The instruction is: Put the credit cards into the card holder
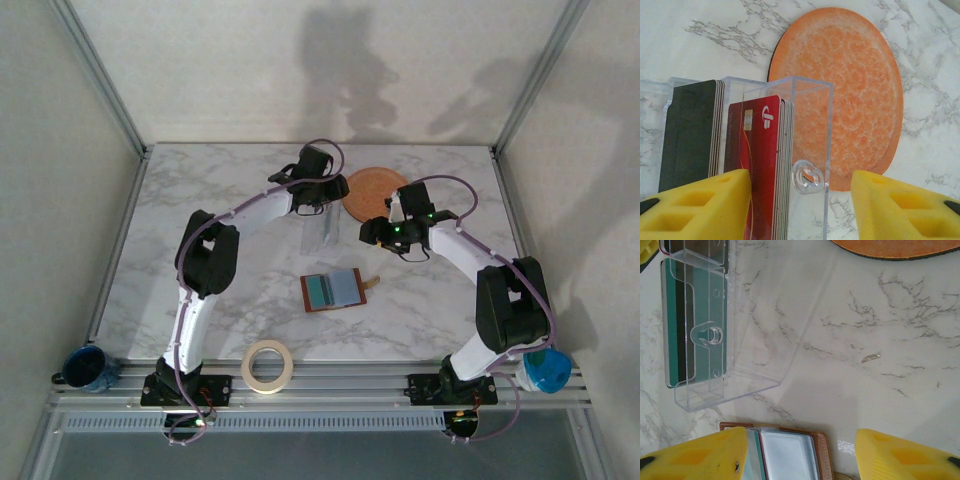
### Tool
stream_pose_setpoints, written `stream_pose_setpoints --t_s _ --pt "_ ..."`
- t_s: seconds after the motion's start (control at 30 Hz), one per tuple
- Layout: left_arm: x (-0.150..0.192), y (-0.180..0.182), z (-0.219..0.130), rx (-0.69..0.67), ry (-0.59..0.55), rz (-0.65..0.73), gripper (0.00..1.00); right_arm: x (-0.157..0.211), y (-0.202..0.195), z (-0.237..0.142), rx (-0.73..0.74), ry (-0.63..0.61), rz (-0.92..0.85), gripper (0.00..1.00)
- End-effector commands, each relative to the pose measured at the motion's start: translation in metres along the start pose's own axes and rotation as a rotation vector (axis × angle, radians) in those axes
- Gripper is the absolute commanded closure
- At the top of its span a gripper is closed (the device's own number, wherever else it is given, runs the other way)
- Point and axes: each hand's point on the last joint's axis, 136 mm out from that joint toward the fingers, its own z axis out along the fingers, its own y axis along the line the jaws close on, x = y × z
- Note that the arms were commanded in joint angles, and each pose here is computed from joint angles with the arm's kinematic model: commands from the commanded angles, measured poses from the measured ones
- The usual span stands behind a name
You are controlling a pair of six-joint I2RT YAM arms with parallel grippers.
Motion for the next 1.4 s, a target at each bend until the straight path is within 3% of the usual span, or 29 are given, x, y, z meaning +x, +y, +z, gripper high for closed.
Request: stream_pose_setpoints --t_s 0.0,0.23,0.73,0.97,1.37 --pt "-0.004 -0.013 0.002 0.054 0.004 -0.008 0.48 -0.003 -0.001 0.000 0.001 0.006 -0.006 0.41" --pt "-0.008 -0.023 -0.007 0.083 -0.012 0.003 0.62 -0.003 -0.001 -0.001 0.003 0.003 -0.007 0.41" --pt "-0.014 -0.027 -0.019 0.085 -0.037 0.014 0.73 -0.003 0.000 0.000 0.001 0.005 -0.008 0.40" --pt "-0.015 -0.026 -0.021 0.076 -0.041 0.023 0.83 -0.003 0.000 0.001 -0.002 0.007 -0.008 0.41" --pt "-0.021 -0.023 -0.029 0.042 -0.066 0.040 0.90 -0.003 0.000 0.002 -0.003 0.010 -0.005 0.41"
